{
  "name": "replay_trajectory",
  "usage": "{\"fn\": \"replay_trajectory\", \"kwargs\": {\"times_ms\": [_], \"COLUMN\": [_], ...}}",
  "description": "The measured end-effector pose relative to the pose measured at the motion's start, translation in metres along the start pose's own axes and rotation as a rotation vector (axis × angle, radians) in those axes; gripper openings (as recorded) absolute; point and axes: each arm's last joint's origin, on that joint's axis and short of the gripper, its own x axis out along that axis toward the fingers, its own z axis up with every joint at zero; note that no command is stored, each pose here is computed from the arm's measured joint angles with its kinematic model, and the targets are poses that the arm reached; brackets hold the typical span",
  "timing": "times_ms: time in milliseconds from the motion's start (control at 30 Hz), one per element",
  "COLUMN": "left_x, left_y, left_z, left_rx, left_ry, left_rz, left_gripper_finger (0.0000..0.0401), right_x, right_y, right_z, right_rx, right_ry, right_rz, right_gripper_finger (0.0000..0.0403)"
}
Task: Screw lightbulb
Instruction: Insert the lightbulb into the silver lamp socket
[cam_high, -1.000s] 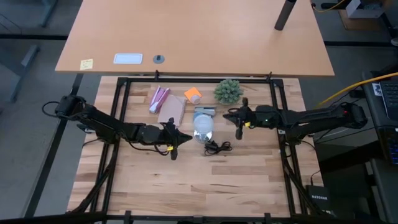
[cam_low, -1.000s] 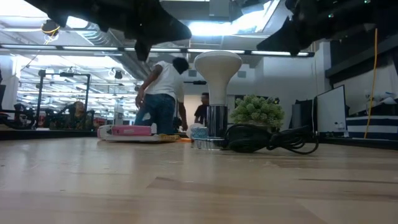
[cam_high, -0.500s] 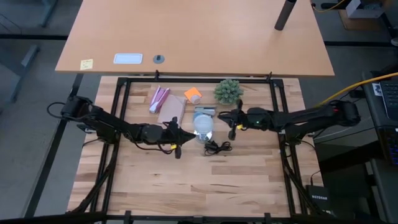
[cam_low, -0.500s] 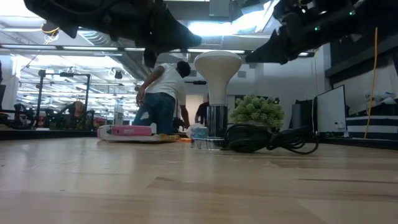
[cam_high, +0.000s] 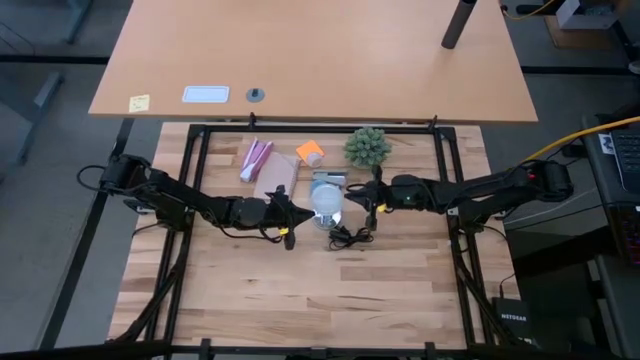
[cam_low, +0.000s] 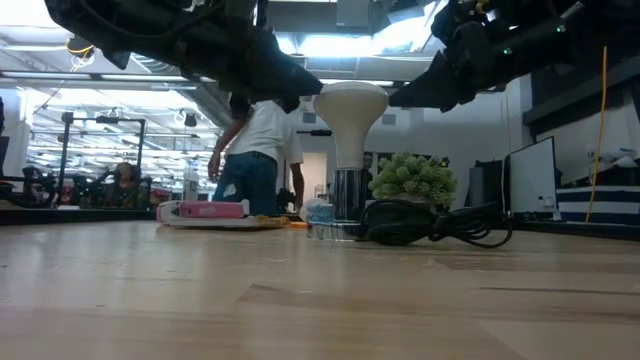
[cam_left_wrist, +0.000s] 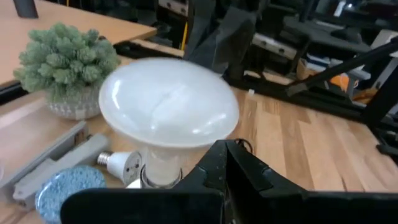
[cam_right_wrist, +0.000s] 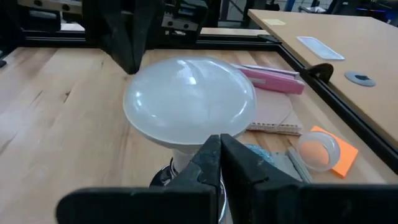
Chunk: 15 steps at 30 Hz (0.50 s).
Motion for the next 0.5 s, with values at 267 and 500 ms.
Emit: {"fn": "replay_trajectory", "kwargs": {"times_ms": [267,500], "left_x": [0.0000,0.0003], "left_y": [0.0002,0.0009], "left_z": [-0.0007,-0.0006], "left_rx": [0.002,0.003], "left_ry": [0.006,0.007], "left_rz": [0.002,0.004], "left_gripper_finger": [0.0000,0.0000], "right_x": [0.0001,0.0000], "right_y": [-0.0006,-0.0018], "right_z": [0.0002,0.0009], "right_rx": [0.005,0.006], "right_ry": [-0.002,-0.008], "right_rz": [-0.019,-0.061], "right_gripper_finger": [0.0016,0.0016]}}
